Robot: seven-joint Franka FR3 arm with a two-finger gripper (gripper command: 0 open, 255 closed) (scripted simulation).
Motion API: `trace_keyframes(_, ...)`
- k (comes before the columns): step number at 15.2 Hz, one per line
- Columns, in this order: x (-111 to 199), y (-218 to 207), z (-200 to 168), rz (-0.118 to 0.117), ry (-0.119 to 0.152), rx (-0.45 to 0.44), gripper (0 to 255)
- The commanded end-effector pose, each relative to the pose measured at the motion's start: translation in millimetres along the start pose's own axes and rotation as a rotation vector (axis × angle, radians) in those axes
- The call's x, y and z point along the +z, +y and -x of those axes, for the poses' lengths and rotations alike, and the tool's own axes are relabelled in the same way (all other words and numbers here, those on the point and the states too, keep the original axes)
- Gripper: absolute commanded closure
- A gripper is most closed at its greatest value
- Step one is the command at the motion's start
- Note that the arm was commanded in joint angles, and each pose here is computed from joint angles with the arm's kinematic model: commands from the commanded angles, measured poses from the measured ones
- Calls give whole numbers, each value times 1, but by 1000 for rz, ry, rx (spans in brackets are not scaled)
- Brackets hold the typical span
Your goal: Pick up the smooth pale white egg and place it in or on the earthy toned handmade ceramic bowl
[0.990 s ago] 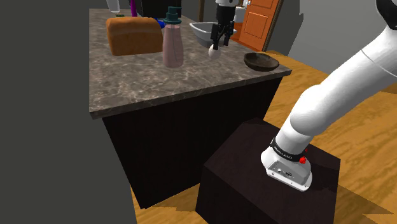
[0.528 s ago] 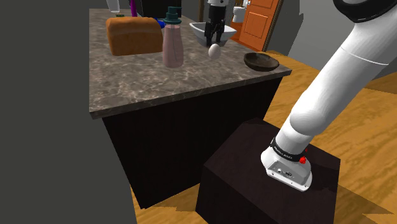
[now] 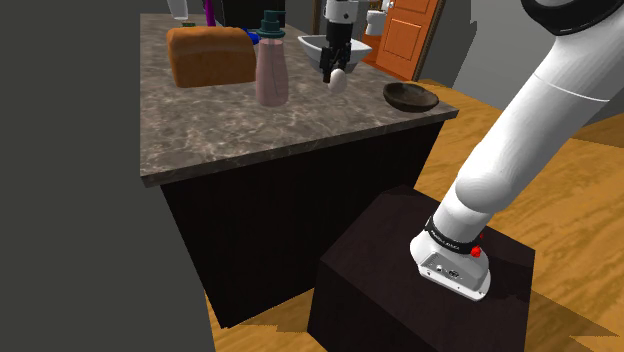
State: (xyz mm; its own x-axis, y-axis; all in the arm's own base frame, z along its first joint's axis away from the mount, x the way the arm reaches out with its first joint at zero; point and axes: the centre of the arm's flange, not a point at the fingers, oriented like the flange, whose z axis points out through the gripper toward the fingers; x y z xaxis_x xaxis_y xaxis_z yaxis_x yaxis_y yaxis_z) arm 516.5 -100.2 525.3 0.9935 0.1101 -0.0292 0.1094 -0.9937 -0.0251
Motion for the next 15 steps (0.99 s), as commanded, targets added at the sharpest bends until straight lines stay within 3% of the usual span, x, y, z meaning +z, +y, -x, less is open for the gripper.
trace_keyframes(1, 1, 0, 0, 0, 0, 0, 0)
trace_keyframes(5, 1, 0, 0, 0, 0, 0, 0)
trace_keyframes(6, 1, 0, 0, 0, 0, 0, 255)
trace_keyframes(15, 1, 0, 0, 0, 0, 0, 255)
